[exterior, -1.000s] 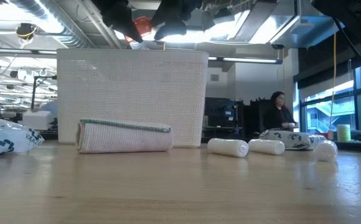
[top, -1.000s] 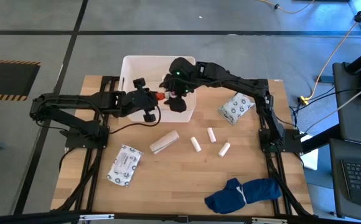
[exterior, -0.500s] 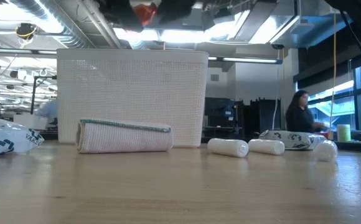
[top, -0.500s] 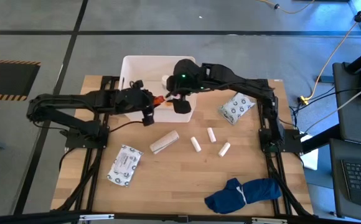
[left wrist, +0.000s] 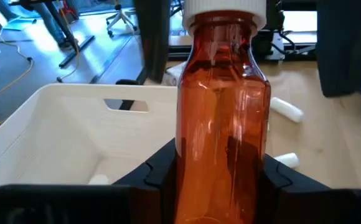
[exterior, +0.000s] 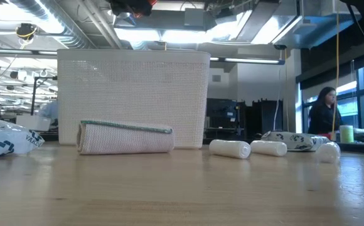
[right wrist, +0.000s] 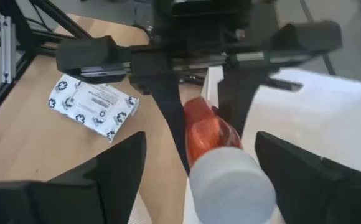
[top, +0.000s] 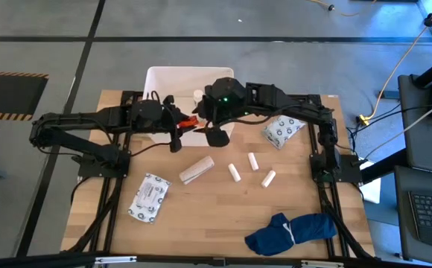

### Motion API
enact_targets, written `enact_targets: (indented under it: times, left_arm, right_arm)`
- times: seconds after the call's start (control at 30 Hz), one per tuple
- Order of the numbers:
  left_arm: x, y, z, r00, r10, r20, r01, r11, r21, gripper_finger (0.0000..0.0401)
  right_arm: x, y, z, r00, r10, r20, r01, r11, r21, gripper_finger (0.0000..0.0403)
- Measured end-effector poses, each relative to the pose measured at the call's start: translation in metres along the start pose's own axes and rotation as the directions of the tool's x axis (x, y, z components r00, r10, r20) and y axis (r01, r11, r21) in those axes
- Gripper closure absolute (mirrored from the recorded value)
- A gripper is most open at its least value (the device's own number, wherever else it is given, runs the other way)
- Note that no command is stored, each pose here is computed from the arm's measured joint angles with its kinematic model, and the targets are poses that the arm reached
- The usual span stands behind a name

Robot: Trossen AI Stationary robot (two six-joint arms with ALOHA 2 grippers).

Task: Pick & place medical supplies in basket/bin
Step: Put the red medicine bottle into the white bin

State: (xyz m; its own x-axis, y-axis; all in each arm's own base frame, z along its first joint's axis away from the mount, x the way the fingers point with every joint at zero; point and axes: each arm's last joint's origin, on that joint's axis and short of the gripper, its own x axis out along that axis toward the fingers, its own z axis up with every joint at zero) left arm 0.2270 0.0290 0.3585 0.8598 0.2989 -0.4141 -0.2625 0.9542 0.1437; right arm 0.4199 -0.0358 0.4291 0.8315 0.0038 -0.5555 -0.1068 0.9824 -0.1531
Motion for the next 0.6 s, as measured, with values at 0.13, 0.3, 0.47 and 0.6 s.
enact_targets:
  times: [0.13, 0.3, 0.47, 0.6]
  left_arm:
    - [-0.0007, 0.0000, 0.0002, 1.000, -0.003, 0.002, 0.003, 1.000, 0.029, 0.0279]
    - [-0.0034, 0.0006, 0.0009, 1.000, -0.002, 0.011, 0.001, 0.999, 0.041, 0.0280]
    - [-0.0055, 0.0009, 0.0013, 1.000, -0.005, 0.017, 0.004, 0.999, 0.039, 0.0273]
    - [-0.0058, 0.0010, 0.0014, 1.000, -0.003, 0.018, 0.002, 0.999, 0.040, 0.0259]
  right_arm:
    - [-0.0060, 0.0020, 0.0006, 1.000, -0.003, -0.007, 0.004, 1.000, 0.018, 0.0153]
    - [-0.0072, 0.0014, 0.0005, 1.000, -0.007, -0.008, 0.007, 1.000, 0.020, 0.0210]
    - [-0.0072, 0.0011, 0.0006, 1.000, -0.012, -0.007, 0.012, 1.000, 0.019, 0.0268]
    - [-0.0072, 0.0012, 0.0014, 1.000, -0.012, 0.000, 0.012, 1.000, 0.017, 0.0286]
